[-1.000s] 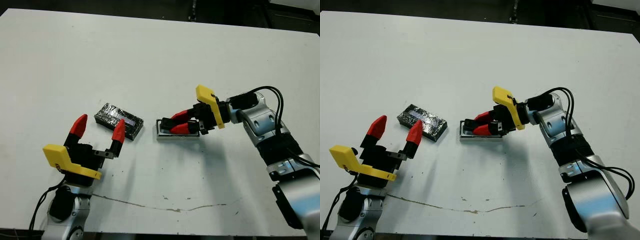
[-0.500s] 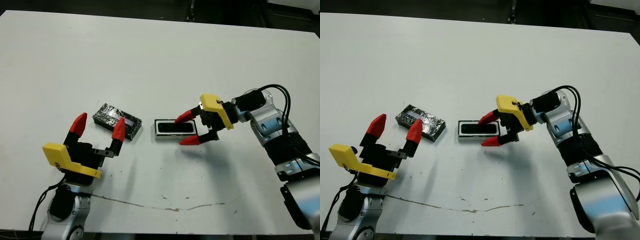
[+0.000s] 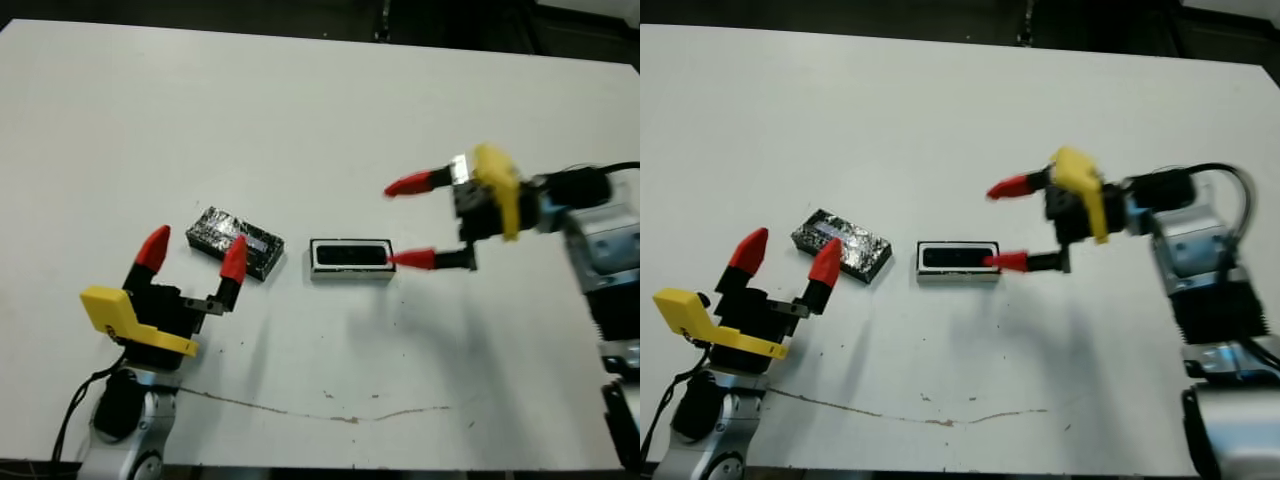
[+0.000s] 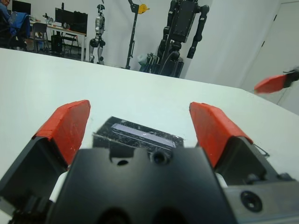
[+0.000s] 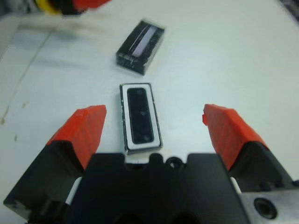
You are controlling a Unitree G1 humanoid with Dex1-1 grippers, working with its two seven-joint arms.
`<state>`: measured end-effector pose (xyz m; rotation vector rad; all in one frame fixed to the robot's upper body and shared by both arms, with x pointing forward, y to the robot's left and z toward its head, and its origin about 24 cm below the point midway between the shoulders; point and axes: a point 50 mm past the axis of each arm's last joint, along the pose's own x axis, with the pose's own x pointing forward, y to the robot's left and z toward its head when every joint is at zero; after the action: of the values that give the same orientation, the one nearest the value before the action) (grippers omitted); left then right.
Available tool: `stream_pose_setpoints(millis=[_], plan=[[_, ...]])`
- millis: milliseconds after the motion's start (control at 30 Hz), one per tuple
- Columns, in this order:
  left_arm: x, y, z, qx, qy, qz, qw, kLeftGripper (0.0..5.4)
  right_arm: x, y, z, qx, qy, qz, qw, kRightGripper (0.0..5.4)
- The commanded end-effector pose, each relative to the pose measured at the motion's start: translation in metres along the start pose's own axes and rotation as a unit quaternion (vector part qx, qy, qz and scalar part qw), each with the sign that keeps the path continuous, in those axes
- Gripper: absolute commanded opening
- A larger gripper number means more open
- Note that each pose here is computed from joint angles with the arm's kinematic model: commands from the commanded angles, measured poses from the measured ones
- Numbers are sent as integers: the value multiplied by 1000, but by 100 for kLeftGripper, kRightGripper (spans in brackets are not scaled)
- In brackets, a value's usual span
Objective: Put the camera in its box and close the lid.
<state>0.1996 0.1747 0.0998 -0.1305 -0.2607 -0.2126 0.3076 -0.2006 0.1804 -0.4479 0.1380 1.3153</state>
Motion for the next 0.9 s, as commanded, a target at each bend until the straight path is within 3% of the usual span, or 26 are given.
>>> stream_pose_setpoints(millis=[33, 233, 367, 467, 600, 767, 833, 900], plan=[[1, 7, 10, 33, -12, -9, 999, 540, -20, 11, -4, 20, -1, -27, 999, 539], [15, 24, 44, 155, -57, -71, 984, 540, -34, 38, -13, 73, -46, -141, 986, 539], [42, 46, 74, 221, -10, -173, 960, 540, -27, 65, -36, 141, -83, -262, 951, 510], [66, 59, 100, 283, 50, -260, 922, 540, -20, 84, -50, 170, -98, -321, 926, 465], [101, 70, 121, 344, 121, -358, 860, 540, -12, 108, -61, 204, -109, -387, 893, 407], [128, 70, 124, 385, 167, -446, 790, 540, -5, 124, -68, 246, -148, -417, 862, 331], [135, 64, 124, 407, 193, -469, 760, 540, -4, 128, -71, 252, -147, -425, 857, 304], [141, 57, 123, 403, 215, -493, 740, 540, -3, 131, -74, 265, -143, -428, 852, 273]])
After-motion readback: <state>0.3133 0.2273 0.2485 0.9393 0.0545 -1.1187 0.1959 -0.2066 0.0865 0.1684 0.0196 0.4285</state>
